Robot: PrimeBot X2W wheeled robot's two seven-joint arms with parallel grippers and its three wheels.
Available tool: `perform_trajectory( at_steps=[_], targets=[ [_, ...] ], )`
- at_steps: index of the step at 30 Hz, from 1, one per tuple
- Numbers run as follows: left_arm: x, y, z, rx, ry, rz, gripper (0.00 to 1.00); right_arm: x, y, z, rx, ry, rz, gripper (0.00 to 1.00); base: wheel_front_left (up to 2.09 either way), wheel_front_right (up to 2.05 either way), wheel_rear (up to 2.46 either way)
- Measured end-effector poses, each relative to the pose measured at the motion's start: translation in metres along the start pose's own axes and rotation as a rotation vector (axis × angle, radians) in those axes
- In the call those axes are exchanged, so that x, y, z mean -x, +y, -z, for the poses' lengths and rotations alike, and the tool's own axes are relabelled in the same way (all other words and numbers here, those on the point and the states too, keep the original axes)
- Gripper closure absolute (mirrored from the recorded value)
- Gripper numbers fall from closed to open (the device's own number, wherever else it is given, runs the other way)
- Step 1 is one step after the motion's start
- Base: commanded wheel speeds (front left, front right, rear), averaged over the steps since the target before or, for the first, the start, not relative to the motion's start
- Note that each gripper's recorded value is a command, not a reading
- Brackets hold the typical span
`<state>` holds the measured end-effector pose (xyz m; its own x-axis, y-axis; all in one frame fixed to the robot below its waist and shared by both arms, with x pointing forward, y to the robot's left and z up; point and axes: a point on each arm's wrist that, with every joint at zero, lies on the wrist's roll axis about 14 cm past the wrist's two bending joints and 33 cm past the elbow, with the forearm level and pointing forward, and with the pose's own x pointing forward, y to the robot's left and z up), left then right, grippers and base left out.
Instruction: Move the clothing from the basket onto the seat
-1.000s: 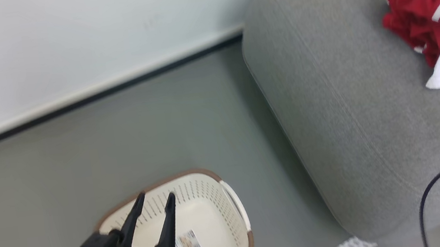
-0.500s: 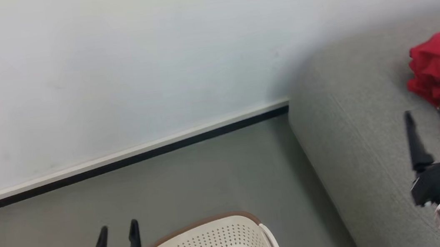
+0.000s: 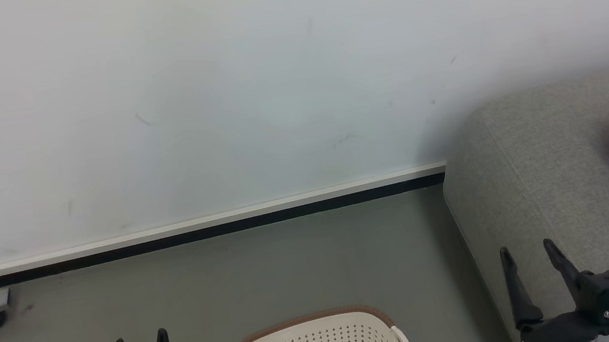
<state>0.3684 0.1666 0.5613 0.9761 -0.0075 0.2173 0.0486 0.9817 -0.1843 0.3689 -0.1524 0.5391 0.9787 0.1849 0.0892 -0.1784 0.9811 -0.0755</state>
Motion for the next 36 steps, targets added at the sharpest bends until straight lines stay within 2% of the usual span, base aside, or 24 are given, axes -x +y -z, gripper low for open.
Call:
perform_trajectory(
  at_steps=[4,17,36],
  targets=[
    [0.005,0.010,-0.006,-0.050,-0.018,0.006,0.00,0.003,0.020,0.005,-0.007,0.006,-0.038,0.00,0.00,0.00,0.00],
    [0.018,0.045,-0.001,-0.073,0.001,-0.068,0.00,0.002,0.028,0.003,0.003,-0.006,-0.054,0.00,0.00,0.00,0.00],
    [0.031,0.048,0.020,-0.043,0.057,-0.094,0.00,0.015,0.035,0.023,-0.015,0.032,-0.065,0.00,0.00,0.00,0.00]
  ],
)
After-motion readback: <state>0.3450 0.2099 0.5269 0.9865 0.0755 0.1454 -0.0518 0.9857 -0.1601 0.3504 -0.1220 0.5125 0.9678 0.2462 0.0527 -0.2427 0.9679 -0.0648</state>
